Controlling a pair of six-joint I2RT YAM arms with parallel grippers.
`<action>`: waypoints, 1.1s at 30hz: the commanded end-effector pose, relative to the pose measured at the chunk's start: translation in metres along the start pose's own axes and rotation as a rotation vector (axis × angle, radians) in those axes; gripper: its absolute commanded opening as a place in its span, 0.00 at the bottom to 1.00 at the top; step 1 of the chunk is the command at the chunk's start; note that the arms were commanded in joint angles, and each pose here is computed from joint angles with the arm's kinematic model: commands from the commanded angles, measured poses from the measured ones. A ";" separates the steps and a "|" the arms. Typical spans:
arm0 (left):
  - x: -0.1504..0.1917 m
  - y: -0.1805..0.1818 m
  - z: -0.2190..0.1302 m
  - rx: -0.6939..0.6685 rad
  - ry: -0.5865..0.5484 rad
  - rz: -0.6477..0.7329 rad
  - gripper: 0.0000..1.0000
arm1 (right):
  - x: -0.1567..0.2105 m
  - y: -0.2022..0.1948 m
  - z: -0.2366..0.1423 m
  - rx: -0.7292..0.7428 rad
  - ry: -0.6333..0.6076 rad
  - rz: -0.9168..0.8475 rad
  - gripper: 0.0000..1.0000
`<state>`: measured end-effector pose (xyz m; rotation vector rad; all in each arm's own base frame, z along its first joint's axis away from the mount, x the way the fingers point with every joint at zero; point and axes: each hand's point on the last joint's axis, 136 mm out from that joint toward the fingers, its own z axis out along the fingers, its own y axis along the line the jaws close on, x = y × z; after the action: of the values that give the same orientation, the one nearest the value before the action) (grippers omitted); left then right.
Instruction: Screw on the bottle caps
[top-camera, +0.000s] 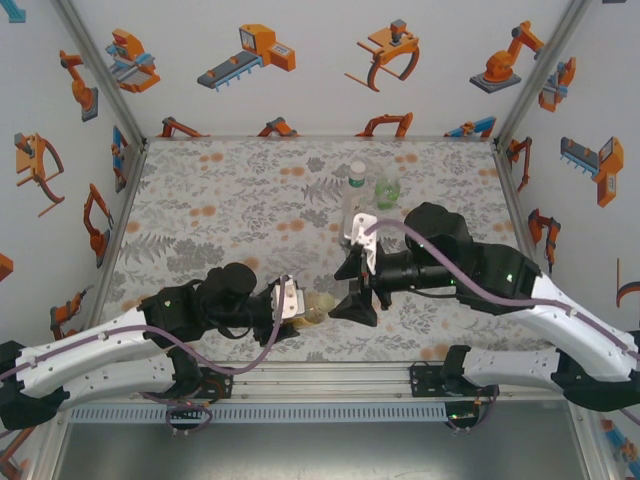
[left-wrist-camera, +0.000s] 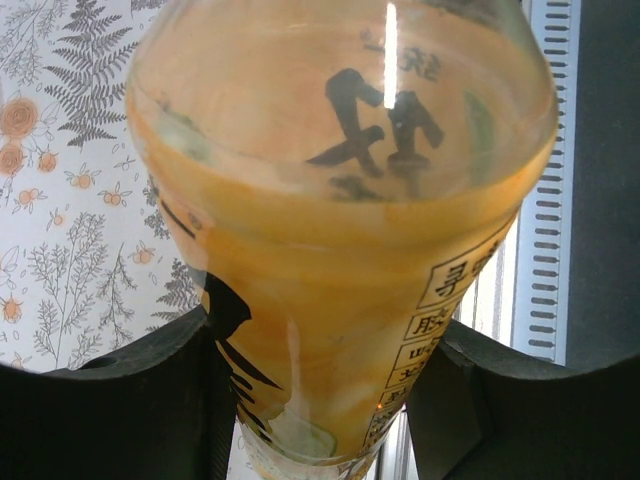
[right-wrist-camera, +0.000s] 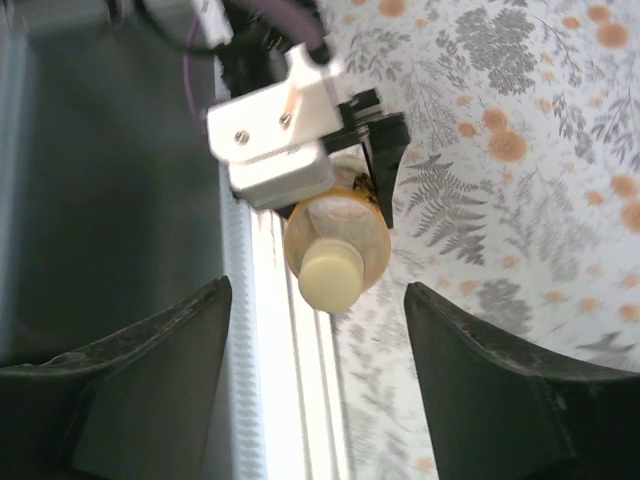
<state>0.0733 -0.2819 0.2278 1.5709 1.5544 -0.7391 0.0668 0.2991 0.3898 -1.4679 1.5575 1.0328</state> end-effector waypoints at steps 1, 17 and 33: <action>-0.021 -0.004 -0.009 0.028 -0.060 0.022 0.00 | 0.010 0.025 0.000 -0.164 0.046 -0.320 0.60; -0.017 -0.006 -0.009 0.034 -0.054 -0.001 0.00 | 0.018 0.022 0.019 -0.196 0.044 -0.399 0.45; -0.017 -0.005 -0.009 0.023 -0.066 -0.001 0.00 | 0.020 0.016 0.030 -0.170 0.036 -0.341 0.28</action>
<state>0.0692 -0.2813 0.2301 1.5808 1.5474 -0.7618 0.0506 0.3148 0.3597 -1.8286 1.2010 0.9273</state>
